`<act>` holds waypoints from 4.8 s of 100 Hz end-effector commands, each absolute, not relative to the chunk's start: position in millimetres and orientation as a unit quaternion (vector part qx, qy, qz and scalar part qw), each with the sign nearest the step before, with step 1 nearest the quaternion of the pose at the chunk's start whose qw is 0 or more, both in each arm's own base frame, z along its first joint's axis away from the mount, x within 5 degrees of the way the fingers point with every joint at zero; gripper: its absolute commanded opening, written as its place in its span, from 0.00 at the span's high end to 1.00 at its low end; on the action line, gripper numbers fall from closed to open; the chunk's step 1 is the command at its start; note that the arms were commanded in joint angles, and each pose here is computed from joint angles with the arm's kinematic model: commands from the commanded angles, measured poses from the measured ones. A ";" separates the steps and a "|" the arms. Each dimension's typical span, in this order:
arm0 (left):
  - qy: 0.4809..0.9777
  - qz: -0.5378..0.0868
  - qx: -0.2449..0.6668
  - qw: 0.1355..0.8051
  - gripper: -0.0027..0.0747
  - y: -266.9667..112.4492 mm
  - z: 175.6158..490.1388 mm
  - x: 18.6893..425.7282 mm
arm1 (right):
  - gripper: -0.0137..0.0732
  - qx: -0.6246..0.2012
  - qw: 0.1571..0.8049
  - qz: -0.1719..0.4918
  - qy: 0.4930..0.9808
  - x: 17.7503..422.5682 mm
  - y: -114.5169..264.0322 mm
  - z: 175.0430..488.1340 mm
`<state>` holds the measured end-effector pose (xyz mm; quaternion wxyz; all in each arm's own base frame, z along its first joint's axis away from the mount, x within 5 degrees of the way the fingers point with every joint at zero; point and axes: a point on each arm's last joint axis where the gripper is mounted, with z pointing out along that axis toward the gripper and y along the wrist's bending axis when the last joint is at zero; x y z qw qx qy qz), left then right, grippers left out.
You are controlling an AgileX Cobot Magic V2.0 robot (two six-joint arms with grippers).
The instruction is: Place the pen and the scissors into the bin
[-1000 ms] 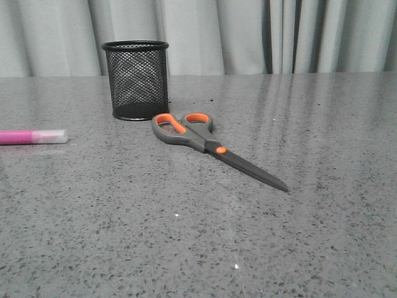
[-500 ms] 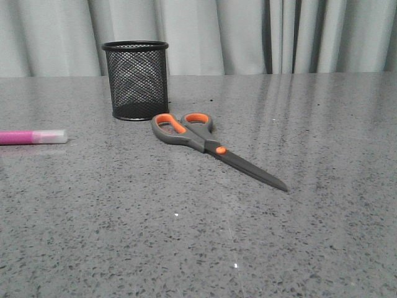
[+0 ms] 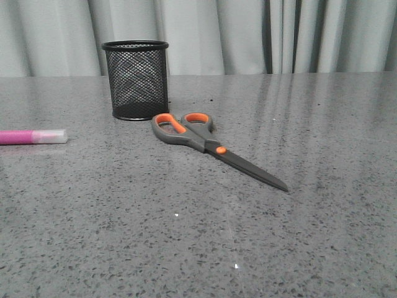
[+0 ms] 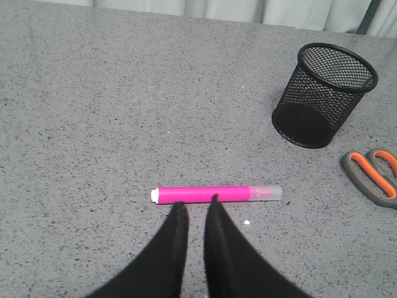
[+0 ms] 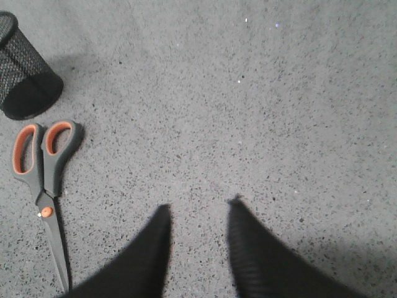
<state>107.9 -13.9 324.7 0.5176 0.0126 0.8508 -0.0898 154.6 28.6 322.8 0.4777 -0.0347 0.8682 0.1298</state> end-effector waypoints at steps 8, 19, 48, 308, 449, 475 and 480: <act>0.835 -0.116 -0.004 0.537 0.53 -15.8 336.6 119.8 | 0.33 -0.034 0.514 0.122 0.848 159.0 26.7 339.4; 0.840 -0.123 -0.009 0.529 0.42 -16.2 334.0 127.0 | 0.33 -0.035 0.516 0.121 0.847 159.1 26.6 339.7; 0.858 -0.135 0.124 0.480 0.43 -28.6 326.0 160.3 | 0.33 -0.042 0.517 0.117 0.847 159.1 26.6 339.7; 0.676 -0.267 0.363 0.583 0.99 -147.8 376.1 347.1 | 0.33 -0.055 0.513 0.111 0.850 158.5 27.0 338.6; 0.660 -0.118 0.317 0.671 0.99 -68.8 453.0 270.6 | 0.33 -0.057 0.530 0.139 0.835 158.2 31.1 352.1; 0.741 -0.097 0.142 0.649 0.99 -30.8 374.1 228.8 | 0.33 -0.156 0.501 0.161 0.836 169.2 47.8 379.5; 0.749 -0.099 0.129 0.642 0.99 -27.4 362.1 219.0 | 0.33 -0.182 0.486 0.168 0.838 173.3 54.1 382.2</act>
